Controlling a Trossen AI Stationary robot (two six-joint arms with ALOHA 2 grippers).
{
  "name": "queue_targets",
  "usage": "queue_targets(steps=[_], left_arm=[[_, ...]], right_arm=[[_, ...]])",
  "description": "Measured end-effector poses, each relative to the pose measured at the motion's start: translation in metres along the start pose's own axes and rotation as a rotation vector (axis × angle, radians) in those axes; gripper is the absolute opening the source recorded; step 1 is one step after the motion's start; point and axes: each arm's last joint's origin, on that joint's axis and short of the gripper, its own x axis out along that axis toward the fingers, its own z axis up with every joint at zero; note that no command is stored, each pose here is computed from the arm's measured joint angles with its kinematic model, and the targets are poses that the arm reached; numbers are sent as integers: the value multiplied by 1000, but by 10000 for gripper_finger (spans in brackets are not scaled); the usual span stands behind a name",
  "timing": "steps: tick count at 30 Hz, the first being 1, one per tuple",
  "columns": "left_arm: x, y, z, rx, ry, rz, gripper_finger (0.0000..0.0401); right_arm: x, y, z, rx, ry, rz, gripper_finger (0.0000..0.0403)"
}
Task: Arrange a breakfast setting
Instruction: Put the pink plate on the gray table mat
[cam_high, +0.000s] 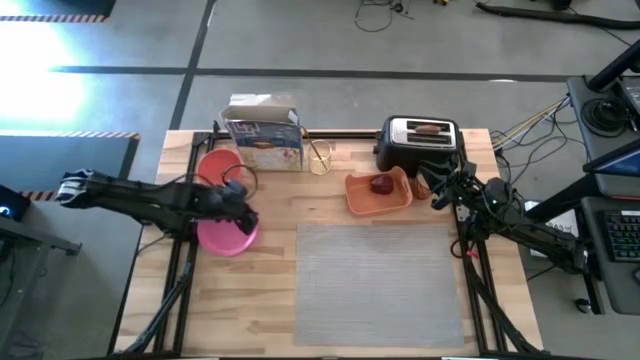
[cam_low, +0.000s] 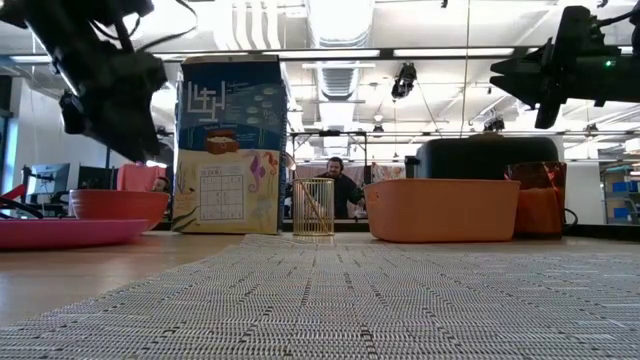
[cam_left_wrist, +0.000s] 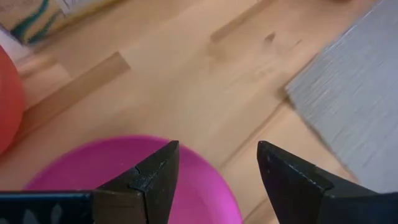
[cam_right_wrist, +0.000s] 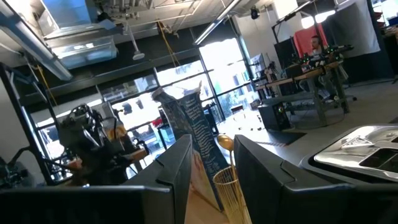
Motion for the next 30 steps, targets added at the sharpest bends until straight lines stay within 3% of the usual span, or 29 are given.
queue_targets(steps=[5,16,30], left_arm=[[16,-6,-3,12,56,57,207],[34,-12,-7,-17,132,99,267],[59,-22,-26,51,328,133,270]], right_arm=[[0,0,0,0,0,0,112],[0,0,0,0,0,0,112],[0,0,0,0,0,0,112]])
